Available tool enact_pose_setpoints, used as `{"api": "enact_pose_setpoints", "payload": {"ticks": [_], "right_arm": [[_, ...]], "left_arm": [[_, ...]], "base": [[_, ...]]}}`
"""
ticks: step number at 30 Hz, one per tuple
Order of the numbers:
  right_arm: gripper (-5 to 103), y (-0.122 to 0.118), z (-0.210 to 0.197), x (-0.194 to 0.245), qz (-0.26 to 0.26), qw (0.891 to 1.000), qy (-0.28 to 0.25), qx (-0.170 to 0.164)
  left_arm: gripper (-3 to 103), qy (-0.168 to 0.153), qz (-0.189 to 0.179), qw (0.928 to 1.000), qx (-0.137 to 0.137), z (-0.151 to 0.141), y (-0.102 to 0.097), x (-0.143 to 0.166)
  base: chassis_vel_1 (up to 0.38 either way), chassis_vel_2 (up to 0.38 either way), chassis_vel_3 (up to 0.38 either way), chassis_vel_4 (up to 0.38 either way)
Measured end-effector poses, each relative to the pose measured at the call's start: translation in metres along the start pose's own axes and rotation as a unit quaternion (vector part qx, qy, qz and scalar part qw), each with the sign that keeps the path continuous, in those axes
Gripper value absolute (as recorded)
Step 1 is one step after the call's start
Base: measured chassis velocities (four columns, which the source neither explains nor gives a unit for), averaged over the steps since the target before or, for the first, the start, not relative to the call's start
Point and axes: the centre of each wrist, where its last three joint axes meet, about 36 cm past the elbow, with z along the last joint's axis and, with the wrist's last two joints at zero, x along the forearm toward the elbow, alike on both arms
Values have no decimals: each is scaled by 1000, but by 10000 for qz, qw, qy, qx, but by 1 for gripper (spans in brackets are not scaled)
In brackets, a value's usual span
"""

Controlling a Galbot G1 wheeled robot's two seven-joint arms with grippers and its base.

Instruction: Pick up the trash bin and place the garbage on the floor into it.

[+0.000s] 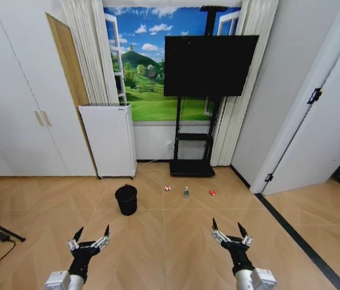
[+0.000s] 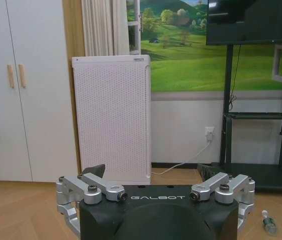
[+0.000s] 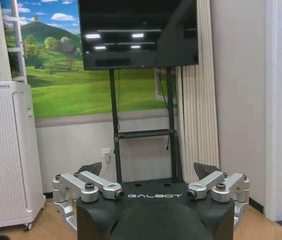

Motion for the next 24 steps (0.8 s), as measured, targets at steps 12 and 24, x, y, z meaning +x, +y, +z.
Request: {"api": "enact_pose_setpoints", "payload": {"ticks": [12, 24], "right_arm": [[100, -6, 12, -4, 59, 9992, -284, 269], [100, -7, 9, -1, 86, 9991, -222, 341]], "left_arm": [[100, -30, 26, 10000, -14, -3, 1, -7], [100, 56, 80, 9999, -22, -9, -10, 7]], "base": [[0, 0, 0, 0], [0, 0, 0, 0]]}}
